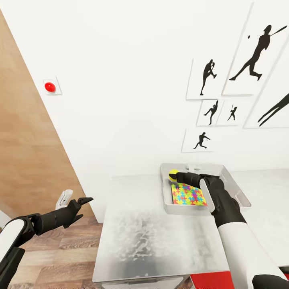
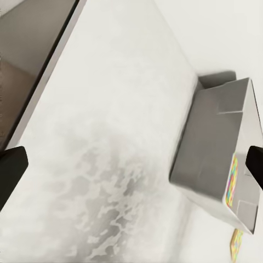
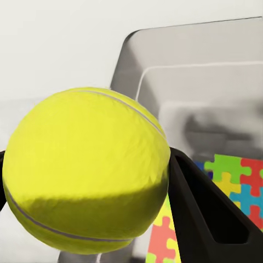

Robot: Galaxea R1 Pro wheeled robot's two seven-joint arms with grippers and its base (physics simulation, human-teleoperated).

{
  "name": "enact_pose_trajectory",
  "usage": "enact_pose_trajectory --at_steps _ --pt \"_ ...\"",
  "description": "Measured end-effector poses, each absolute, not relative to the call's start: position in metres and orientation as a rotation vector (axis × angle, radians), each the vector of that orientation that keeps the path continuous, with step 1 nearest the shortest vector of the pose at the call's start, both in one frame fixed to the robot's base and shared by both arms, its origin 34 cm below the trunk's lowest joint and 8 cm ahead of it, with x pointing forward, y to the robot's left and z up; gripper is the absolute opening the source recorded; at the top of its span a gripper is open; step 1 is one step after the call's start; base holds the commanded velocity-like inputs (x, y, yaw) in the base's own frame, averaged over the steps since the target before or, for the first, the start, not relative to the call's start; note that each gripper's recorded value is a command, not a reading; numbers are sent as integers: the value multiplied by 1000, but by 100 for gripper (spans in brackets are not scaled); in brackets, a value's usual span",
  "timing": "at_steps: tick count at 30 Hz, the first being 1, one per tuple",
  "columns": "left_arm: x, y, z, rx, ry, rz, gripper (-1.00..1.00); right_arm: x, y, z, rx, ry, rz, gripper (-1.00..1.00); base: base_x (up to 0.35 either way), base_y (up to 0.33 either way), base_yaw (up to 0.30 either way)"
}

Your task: Put all the toys in the child's room - the three board games (two on the bed and one on the table), the two jigsaw puzzles on the table, and the tennis ball on the table - inside the toy box on the table in the child's room.

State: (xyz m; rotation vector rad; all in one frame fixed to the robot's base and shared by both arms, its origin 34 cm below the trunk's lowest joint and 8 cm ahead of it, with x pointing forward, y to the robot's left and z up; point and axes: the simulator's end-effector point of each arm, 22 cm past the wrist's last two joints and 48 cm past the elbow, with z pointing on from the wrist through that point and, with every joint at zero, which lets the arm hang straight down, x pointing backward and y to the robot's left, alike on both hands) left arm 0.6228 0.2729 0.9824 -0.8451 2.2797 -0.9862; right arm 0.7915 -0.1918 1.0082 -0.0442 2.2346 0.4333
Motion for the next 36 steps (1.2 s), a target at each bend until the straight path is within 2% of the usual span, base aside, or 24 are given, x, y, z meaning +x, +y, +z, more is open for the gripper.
enact_pose_trajectory --at_steps 36 --pt "622 271 976 -852 2291 -986 100 793 -175 990 -134 2218 412 -100 0 0 0"
